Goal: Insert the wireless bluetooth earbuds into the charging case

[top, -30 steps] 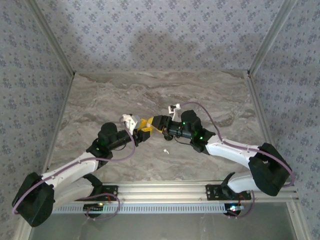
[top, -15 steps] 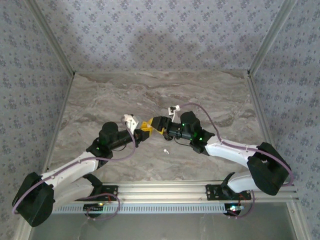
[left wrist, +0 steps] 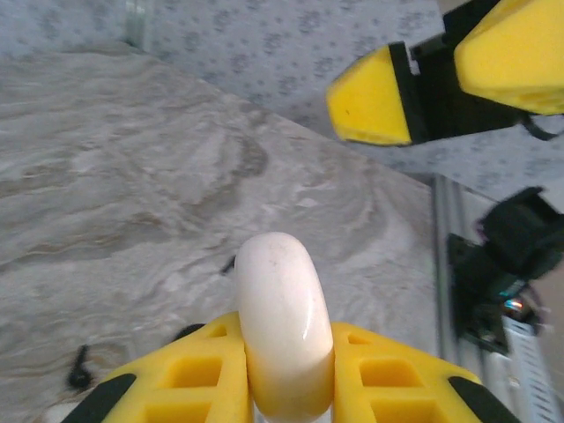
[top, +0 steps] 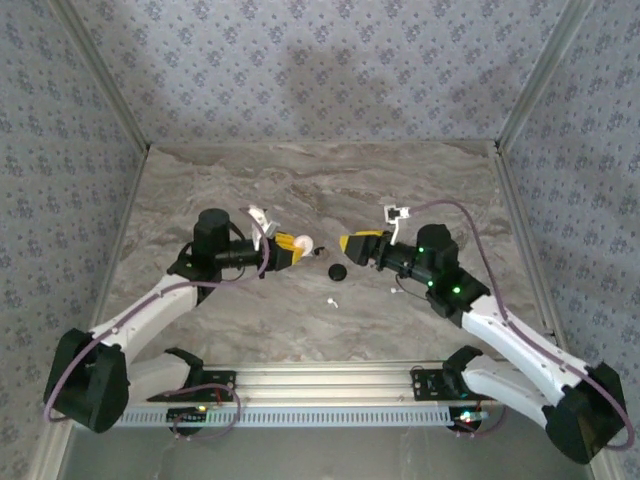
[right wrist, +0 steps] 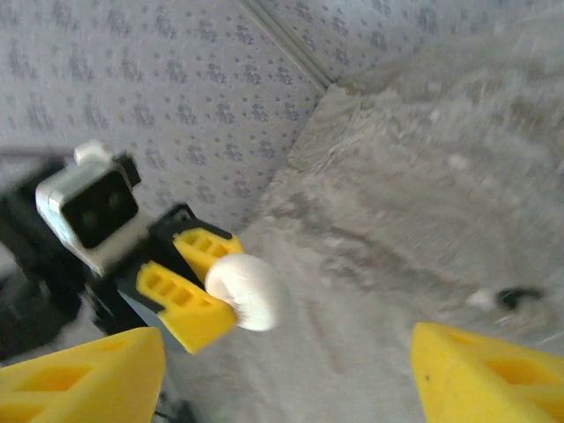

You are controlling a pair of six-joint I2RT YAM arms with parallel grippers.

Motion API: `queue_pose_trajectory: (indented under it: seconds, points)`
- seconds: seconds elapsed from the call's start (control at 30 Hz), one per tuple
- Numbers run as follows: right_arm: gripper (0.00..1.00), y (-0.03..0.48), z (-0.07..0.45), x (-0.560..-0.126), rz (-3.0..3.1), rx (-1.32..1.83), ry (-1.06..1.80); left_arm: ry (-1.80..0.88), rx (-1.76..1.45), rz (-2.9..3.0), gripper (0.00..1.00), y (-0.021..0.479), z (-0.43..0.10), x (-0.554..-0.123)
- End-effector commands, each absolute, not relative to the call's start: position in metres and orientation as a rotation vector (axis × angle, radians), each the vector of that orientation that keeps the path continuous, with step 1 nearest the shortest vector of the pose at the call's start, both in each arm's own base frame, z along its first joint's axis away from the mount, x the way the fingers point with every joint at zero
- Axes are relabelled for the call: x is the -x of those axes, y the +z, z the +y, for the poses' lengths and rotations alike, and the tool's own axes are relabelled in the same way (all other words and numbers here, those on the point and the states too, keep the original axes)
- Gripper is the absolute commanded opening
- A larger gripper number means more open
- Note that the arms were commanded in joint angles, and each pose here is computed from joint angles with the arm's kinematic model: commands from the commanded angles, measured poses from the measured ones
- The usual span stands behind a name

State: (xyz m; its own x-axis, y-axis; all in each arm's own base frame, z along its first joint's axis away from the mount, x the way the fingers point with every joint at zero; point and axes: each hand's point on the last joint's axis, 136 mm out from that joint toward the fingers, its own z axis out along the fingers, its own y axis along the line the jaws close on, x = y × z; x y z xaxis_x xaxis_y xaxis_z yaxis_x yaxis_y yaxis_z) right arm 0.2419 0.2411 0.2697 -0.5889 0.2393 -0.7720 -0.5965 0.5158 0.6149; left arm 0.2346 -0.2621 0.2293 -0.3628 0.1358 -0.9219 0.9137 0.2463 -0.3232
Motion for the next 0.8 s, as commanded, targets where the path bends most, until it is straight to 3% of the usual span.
queue_pose_trajectory:
  seconds: [0.0, 0.13, 0.37, 0.77]
  points:
    - [0.68, 0.258, 0.238, -0.221, 1.791, 0.719, 0.956, -1.351, -1.159, 1.641, 0.02, 0.242, -0.267, -0.205]
    - [0.61, 0.253, 0.243, -0.2, 1.618, 1.077, 0.838, -1.367, -1.239, 1.621, 0.0, 0.247, -0.267, -0.195]
    - [0.58, 0.237, 0.253, -0.198, 1.566, 1.413, 0.763, -1.281, -1.336, 1.607, 0.0, 0.24, -0.269, -0.184]
    - [0.54, 0.231, 0.275, -0.198, 1.487, 1.6, 0.809, -1.192, -1.411, 1.555, 0.0, 0.239, -0.275, -0.177]
